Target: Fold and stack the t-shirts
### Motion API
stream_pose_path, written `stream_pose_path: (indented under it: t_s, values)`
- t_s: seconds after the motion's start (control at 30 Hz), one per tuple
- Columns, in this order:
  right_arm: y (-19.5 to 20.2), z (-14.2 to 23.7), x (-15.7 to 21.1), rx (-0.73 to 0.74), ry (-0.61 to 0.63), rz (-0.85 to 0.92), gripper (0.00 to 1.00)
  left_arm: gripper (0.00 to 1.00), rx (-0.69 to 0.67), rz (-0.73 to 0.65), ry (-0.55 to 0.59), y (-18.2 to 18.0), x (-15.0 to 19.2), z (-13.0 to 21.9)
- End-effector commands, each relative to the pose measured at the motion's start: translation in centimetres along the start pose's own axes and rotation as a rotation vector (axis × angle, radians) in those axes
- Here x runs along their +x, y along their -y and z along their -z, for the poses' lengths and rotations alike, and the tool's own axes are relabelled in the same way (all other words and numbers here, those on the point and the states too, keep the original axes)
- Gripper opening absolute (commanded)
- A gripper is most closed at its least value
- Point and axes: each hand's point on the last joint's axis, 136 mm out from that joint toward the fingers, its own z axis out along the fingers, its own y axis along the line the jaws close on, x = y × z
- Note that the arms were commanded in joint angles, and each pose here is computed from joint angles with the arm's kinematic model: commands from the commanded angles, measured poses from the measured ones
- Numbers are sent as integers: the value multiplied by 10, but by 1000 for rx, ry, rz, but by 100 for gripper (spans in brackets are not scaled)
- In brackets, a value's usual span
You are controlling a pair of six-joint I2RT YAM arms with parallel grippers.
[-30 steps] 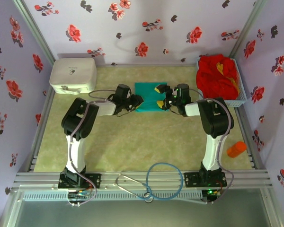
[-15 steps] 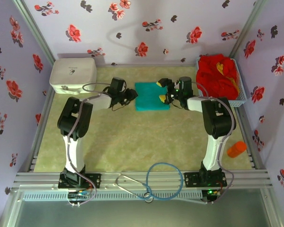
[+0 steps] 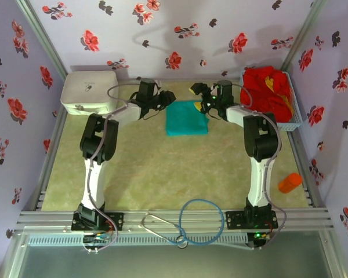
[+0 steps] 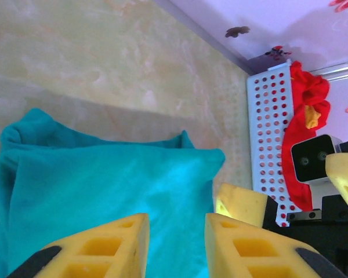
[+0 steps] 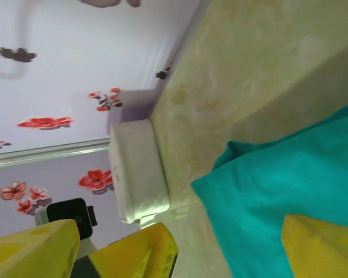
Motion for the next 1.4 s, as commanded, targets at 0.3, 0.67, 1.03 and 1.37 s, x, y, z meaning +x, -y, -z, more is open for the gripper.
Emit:
stream_pose_path:
  t_s: [0.3,0.67,1.03,1.37]
  values:
    - [46,-18,-29,4,22,-47,90,29,20,60,43,-46,-26,-36]
    - [30,-3,-32,26,29,28,92,29,-15,49,58,-40,-35,-6]
    - [-17,28,-12,-6,-25,130,92,44,-173,-10,-73,-48,1,40]
    - [-18,66,16,63,-26,164,92,72,-224,-120,-215,-60,34,51]
